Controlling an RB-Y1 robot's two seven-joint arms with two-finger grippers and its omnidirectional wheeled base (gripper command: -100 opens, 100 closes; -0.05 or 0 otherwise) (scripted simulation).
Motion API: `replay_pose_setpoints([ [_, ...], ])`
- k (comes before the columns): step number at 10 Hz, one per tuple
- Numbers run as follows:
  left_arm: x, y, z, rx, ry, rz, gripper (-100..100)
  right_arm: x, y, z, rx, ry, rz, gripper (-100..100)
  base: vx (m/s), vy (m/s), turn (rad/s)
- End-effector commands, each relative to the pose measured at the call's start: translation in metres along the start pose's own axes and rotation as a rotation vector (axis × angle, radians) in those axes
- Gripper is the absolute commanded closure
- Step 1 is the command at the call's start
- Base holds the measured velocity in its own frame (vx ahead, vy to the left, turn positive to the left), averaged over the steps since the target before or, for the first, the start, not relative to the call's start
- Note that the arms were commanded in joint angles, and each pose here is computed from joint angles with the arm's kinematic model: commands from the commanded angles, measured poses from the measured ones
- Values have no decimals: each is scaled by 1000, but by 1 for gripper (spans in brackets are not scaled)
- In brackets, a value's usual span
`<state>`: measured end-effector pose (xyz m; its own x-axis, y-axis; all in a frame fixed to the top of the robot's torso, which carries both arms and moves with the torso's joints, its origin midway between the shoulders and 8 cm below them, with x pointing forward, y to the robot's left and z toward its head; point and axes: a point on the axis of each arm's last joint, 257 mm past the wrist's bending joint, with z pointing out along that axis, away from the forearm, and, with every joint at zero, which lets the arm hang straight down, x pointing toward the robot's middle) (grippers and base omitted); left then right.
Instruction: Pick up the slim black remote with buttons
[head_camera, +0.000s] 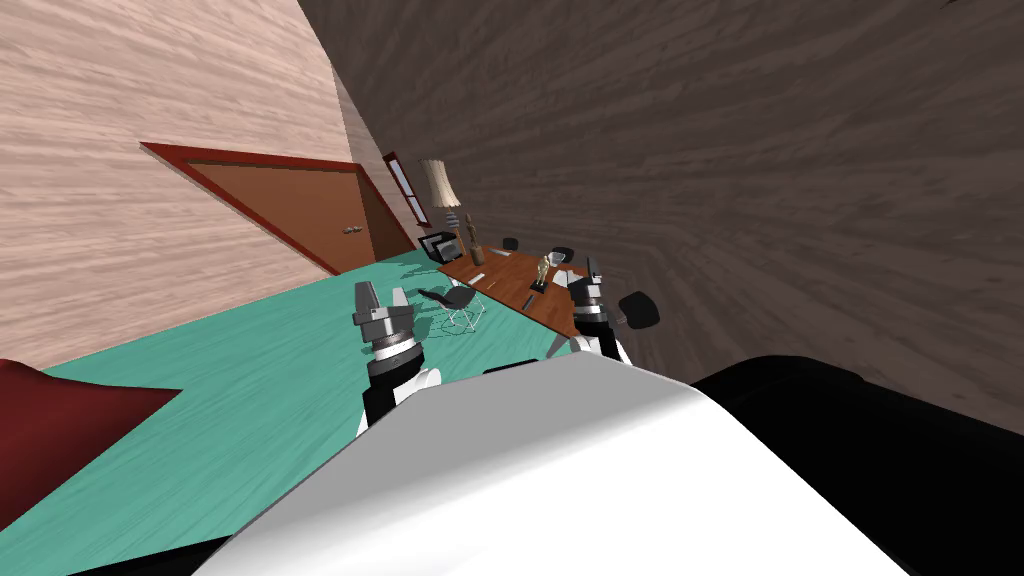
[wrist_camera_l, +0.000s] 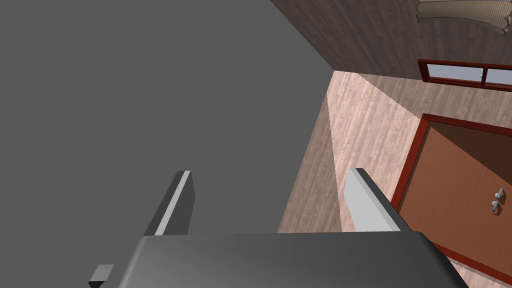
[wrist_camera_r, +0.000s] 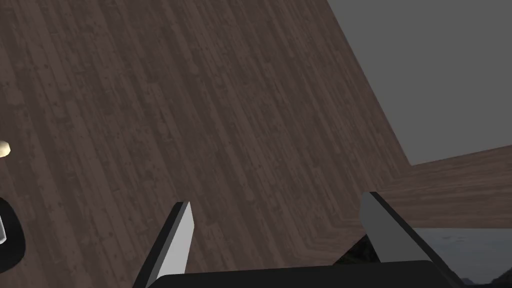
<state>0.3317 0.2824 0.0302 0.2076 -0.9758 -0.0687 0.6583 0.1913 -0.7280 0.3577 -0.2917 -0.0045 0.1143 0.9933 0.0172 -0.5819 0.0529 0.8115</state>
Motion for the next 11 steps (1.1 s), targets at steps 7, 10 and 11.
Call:
replay_pose_setpoints([
  [7,0,0,0,0,0,0,0,16,-27,-16,20,190,-337,-100,0,-23,153],
  [10,0,0,0,0,0,0,0,20,-39,-25,20,265,-472,-100,-5,-27,175],
  [11,0,0,0,0,0,0,0,22,-40,-26,20,272,-484,-100,-8,-24,96],
])
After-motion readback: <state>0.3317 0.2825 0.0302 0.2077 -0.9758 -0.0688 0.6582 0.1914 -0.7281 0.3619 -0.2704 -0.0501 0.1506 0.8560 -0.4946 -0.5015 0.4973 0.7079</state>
